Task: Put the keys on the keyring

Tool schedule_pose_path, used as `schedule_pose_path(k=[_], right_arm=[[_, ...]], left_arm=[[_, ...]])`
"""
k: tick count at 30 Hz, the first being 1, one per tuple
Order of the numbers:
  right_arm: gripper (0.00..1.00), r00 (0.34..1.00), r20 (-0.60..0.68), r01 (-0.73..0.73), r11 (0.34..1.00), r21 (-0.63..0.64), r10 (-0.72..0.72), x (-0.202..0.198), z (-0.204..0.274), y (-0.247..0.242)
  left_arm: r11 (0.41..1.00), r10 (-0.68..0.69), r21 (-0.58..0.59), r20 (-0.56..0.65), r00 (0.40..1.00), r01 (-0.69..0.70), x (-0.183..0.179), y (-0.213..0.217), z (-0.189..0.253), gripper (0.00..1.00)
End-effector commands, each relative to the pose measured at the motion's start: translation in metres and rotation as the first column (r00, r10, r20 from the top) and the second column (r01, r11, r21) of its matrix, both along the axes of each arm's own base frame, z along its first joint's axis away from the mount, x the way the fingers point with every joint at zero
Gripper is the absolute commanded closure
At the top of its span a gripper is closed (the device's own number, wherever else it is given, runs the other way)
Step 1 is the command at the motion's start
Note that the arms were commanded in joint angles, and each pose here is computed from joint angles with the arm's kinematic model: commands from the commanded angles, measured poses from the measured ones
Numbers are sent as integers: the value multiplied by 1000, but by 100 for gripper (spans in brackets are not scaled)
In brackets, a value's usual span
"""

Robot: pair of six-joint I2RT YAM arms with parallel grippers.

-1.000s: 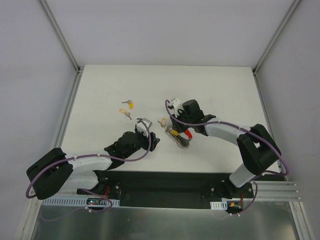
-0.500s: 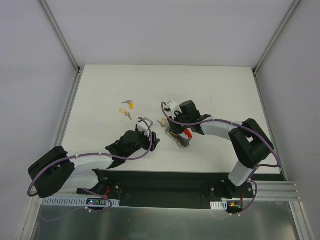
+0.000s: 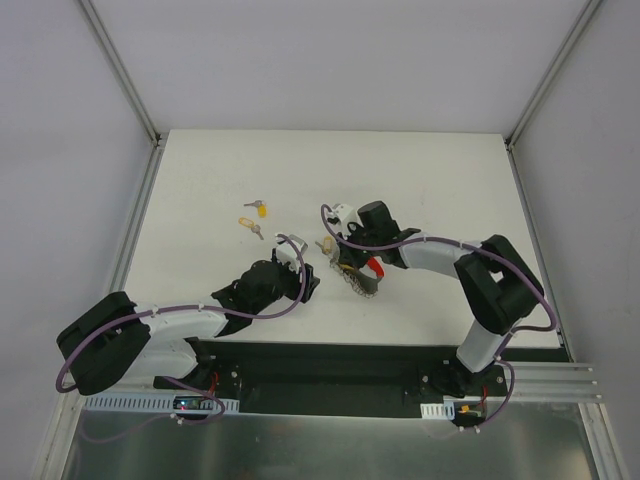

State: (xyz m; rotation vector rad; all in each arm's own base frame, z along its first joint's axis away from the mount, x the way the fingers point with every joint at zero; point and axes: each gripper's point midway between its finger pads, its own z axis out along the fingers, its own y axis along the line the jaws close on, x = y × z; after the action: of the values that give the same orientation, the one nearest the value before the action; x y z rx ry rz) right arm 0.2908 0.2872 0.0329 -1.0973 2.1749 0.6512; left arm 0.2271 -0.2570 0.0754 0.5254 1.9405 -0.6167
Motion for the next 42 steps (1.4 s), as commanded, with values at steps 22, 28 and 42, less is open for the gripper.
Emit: schedule_pose_path(k=[22, 28, 42], right_arm=[[99, 990, 138, -45, 997, 67, 36, -17, 110, 4], [99, 988, 142, -75, 996, 57, 66, -30, 114, 2], [99, 982, 140, -135, 990, 49, 127, -57, 116, 2]], left_arm=[[990, -142, 19, 304, 942, 143, 20, -17, 66, 44], [949, -296, -5, 332, 896, 315, 16, -24, 67, 44], [792, -587, 61, 351, 730, 607, 2, -60, 58, 42]])
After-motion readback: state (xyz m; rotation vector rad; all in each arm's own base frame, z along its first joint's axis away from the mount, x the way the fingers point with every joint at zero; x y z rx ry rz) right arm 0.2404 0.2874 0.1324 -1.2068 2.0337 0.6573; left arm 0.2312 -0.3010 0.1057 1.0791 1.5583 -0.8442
